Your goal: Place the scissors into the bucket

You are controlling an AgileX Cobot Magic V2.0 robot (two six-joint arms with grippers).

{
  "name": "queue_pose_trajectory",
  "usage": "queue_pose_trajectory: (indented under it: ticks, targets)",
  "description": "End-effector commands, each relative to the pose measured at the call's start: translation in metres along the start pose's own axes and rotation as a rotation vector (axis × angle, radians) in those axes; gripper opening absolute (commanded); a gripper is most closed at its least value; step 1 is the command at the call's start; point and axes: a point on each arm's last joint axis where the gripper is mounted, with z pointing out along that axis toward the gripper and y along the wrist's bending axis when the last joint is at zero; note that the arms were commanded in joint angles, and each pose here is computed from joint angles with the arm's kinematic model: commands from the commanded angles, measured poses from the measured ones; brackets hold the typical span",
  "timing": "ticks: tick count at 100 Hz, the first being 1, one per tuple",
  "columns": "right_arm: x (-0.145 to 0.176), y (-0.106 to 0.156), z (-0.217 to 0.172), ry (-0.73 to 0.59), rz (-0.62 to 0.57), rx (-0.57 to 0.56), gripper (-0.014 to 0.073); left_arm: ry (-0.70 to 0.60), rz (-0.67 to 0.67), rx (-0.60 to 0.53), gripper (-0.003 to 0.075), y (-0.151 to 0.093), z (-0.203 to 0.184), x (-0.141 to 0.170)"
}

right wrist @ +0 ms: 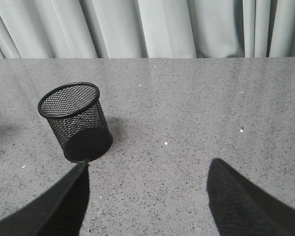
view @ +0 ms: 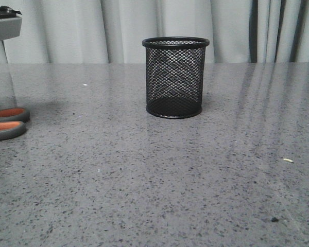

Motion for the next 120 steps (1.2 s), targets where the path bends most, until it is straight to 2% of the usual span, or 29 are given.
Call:
queue_pose_trajectory:
  ticks: [1,15,22,29,46,52,62,78,90,100,108,120]
  targets:
    - [-0.017,0.001,-0.002,-0.094,-0.015,0.003,0.0446,-0.028,-0.004,-0.033,0.0390,-0.005,-0.011,-0.003]
    - [-0.017,0.001,-0.002,-0.094,-0.015,0.003,0.0446,-0.030,-0.014,0.026,0.0387,-0.013,0.000,-0.002]
    - [-0.017,0.001,-0.002,-0.092,-0.015,0.002,0.0446,-0.046,-0.022,0.055,0.0360,-0.016,0.002,-0.003]
    - [-0.017,0.001,-0.002,-0.091,-0.015,0.002,0.0446,-0.070,-0.041,0.071,0.0289,-0.019,0.000,-0.007]
    - [-0.016,0.001,-0.002,-0.080,-0.010,-0.001,0.0446,-0.118,-0.136,0.033,0.0032,-0.026,-0.014,-0.015]
    - [-0.016,0.001,-0.002,-0.080,-0.003,-0.005,0.0446,-0.140,-0.149,0.015,-0.0018,-0.029,-0.021,-0.017]
    - [-0.016,0.002,-0.002,-0.081,0.020,-0.018,0.0446,-0.184,-0.154,-0.051,-0.0019,-0.035,-0.037,-0.024]
    - [-0.019,0.010,-0.003,-0.108,0.135,-0.105,0.0446,-0.238,-0.107,-0.280,-0.0019,-0.050,-0.074,-0.043]
    - [-0.028,0.025,-0.006,-0.151,0.248,-0.288,0.0446,-0.306,-0.008,-0.429,-0.0019,-0.075,-0.106,-0.065]
    - [-0.040,0.040,-0.006,-0.159,0.217,-0.460,0.0446,-0.359,0.072,-0.520,-0.0019,-0.095,-0.125,-0.079]
    - [-0.050,0.050,-0.001,-0.122,0.229,-0.572,0.0446,-0.399,0.130,-0.568,-0.0019,-0.109,-0.135,-0.089]
    - [-0.061,0.058,0.016,-0.003,0.221,-0.660,0.0448,-0.455,0.209,-0.614,-0.0019,-0.124,-0.145,-0.104]
